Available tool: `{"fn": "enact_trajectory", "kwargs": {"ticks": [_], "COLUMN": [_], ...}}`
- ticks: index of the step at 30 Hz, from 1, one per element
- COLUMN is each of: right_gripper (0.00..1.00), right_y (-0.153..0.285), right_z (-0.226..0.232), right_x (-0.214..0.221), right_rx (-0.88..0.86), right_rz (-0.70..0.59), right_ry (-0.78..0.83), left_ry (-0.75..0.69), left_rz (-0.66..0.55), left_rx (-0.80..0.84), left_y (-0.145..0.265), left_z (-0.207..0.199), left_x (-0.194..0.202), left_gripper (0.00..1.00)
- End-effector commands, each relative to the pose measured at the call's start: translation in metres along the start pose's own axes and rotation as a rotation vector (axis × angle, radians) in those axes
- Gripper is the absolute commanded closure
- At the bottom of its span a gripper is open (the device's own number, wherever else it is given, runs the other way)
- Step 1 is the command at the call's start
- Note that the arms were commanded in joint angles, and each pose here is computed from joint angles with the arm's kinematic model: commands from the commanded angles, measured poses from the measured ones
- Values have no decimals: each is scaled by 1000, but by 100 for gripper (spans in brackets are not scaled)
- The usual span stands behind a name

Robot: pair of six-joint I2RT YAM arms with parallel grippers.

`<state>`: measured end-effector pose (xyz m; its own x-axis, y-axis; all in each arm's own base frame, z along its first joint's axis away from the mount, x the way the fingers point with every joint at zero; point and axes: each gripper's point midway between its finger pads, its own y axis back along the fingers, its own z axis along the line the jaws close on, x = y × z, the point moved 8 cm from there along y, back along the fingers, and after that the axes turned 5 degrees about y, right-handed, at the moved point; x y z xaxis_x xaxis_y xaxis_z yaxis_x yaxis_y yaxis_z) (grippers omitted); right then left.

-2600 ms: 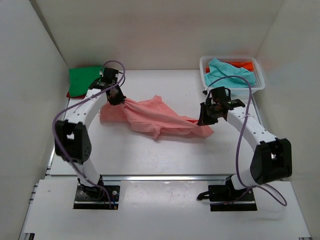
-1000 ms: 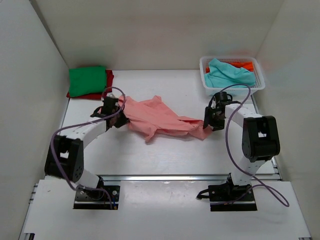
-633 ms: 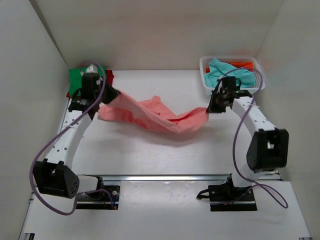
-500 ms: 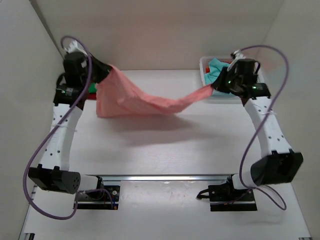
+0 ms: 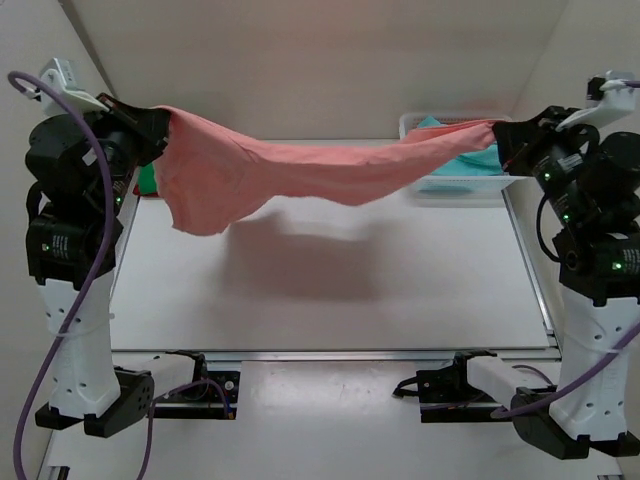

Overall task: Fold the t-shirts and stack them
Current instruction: Flatten out the tshirt

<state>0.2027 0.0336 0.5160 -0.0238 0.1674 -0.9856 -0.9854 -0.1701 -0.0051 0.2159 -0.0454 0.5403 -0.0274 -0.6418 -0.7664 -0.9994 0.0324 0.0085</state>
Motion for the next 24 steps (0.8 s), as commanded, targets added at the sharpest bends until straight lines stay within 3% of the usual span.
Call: {"fn": "enact_trajectory", "kwargs": {"ticks": [1,3,5,8,11,14,17,22,24], "right_gripper": [100,100,100,100,100,100,100,100,100], "right_y": [-9,-47,-83,-123,-156,-182,-205,-197,-189], "right_z": [-5,-12,-23,-38,-39,-38,-42,-36,-39], "right_x": [-24,-3,34,97,108,102,75,9,7], "right_rx": [21,19,32,-21,1,-52,-100,-201,-202], "right_rz": [-74,23,179,502,597,534,422,156,154], "right_ry": [17,-22,-91,-273,-229,-240,-258,-233,-244], "left_ry": [-4,32,90,182,242,260,332,376,356], "left_rz": [-52,13,163,361,473,452,355,174,136], "left_rx": [-15,4,-17,-37,-41,-14,84,307,321], "left_y": [-10,-36,-70,-111,-160,-200,-232,-211,-198], "left_z": [-5,-1,17,36,50,50,44,15,12], "left_x": [-11,0,28,71,90,78,43,-15,-24], "left_gripper": [100,100,100,100,100,100,100,100,100]}}
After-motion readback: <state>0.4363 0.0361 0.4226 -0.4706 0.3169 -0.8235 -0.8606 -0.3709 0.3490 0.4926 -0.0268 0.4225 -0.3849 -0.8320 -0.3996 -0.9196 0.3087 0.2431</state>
